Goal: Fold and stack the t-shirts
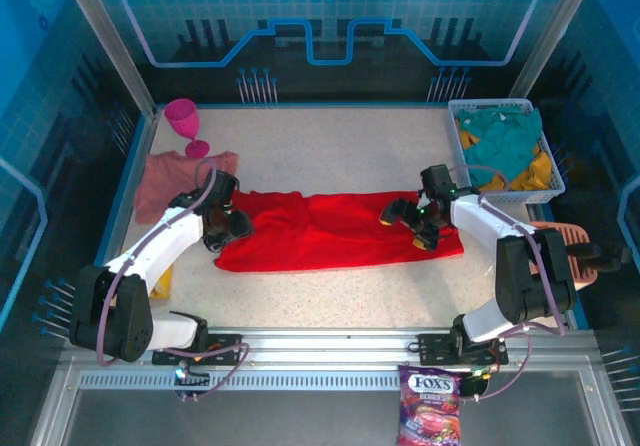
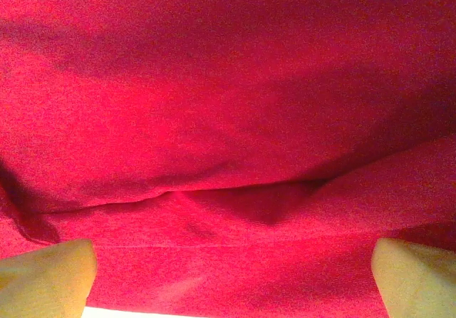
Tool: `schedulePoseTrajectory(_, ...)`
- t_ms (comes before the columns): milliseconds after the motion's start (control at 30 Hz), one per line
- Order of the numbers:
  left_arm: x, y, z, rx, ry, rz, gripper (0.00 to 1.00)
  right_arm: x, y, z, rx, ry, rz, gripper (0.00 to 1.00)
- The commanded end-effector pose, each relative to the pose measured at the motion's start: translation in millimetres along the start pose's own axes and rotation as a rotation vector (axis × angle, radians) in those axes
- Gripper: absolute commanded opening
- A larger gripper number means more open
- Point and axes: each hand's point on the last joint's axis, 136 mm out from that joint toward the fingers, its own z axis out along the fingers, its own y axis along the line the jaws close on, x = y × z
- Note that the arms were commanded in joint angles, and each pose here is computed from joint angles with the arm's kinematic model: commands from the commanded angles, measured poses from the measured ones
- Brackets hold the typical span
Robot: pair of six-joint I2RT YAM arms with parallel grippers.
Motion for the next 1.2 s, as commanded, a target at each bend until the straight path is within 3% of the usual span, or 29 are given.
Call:
schedulePoseTrajectory(0,0.7,-5.7,-5.7,0.03,-0.007,0.025,0.55,11.2,1.2,10.5,-0.024,0.026,0.048,1.0)
schedulePoseTrajectory(533,4.5,-4.3,-5.8,0.028,0.001,0.029,0.55,-2.4,16.3,15.0,-0.024,0.017,0.048,1.0)
schedulePoseTrajectory(867,2.4,-5.3,-9.0,0.03,-0.007,0.036,0.56,27.1,-40.4,22.5,0.104,0.077,0.062,1.0)
schedulePoseTrajectory(1167,3.0,-5.6,-4.5,0.027,0.003,0.035,0.55,15.1,-59.9,-15.5,0.137,0.016,0.057,1.0)
